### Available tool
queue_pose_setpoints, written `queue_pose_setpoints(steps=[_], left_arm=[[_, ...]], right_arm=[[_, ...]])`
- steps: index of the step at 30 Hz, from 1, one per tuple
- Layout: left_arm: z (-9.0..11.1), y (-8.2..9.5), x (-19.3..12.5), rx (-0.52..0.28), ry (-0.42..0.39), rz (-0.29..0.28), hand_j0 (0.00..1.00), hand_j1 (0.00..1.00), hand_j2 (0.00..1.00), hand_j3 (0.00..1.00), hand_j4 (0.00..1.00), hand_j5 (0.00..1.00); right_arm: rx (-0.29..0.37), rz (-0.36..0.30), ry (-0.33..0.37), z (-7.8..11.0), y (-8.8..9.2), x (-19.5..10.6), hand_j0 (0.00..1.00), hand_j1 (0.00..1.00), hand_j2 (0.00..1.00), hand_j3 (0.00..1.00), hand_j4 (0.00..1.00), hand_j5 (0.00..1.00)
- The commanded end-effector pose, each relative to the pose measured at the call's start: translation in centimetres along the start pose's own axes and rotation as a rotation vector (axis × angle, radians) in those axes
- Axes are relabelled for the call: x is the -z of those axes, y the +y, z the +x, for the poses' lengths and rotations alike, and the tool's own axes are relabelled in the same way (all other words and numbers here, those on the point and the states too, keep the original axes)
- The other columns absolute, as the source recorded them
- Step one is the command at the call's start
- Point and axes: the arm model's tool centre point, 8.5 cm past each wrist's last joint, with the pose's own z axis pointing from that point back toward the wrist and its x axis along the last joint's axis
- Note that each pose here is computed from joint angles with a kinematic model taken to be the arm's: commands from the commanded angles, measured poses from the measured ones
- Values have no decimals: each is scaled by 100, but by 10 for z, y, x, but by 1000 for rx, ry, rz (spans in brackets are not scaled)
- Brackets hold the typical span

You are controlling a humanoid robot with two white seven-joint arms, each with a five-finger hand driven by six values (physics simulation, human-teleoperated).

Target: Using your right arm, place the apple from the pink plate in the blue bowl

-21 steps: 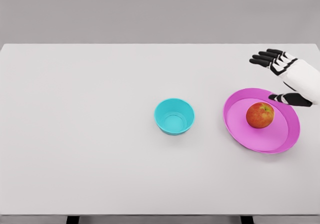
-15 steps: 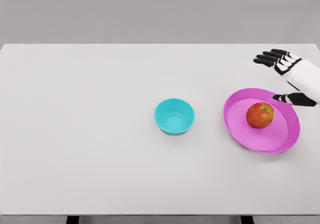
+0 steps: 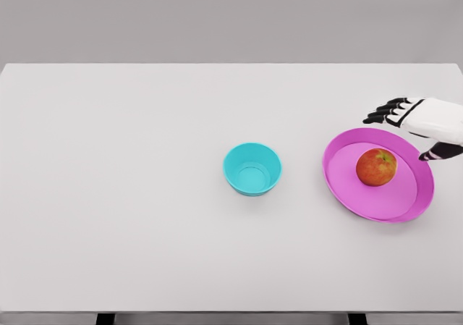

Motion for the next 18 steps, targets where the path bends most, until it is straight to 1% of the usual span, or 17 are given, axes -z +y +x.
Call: queue_pose_setpoints(steps=[1, 4, 6, 9, 11, 15, 18], left_arm=[[0, 0, 0, 0, -1, 0, 100, 100, 100, 100, 100, 100], [0, 0, 0, 0, 1, 0, 100, 100, 100, 100, 100, 100], [0, 0, 0, 0, -1, 0, 100, 100, 100, 100, 100, 100], [0, 0, 0, 0, -1, 0, 100, 100, 100, 100, 100, 100], [0, 0, 0, 0, -1, 0, 100, 100, 100, 100, 100, 100], [0, 0, 0, 0, -1, 0, 100, 100, 100, 100, 100, 100], [0, 0, 0, 0, -1, 0, 100, 100, 100, 100, 100, 100]], right_arm=[[44, 75, -35, 6, 26, 16, 100, 100, 100, 100, 100, 100], [45, 75, -33, 5, 26, 15, 100, 100, 100, 100, 100, 100], [51, 81, -34, 5, 29, 17, 100, 100, 100, 100, 100, 100], [80, 107, -37, 4, 43, 22, 100, 100, 100, 100, 100, 100], [93, 113, -35, 3, 47, 24, 100, 100, 100, 100, 100, 100], [81, 118, -36, 0, 41, 30, 100, 100, 100, 100, 100, 100], [91, 121, -48, 1, 43, 39, 100, 100, 100, 100, 100, 100]])
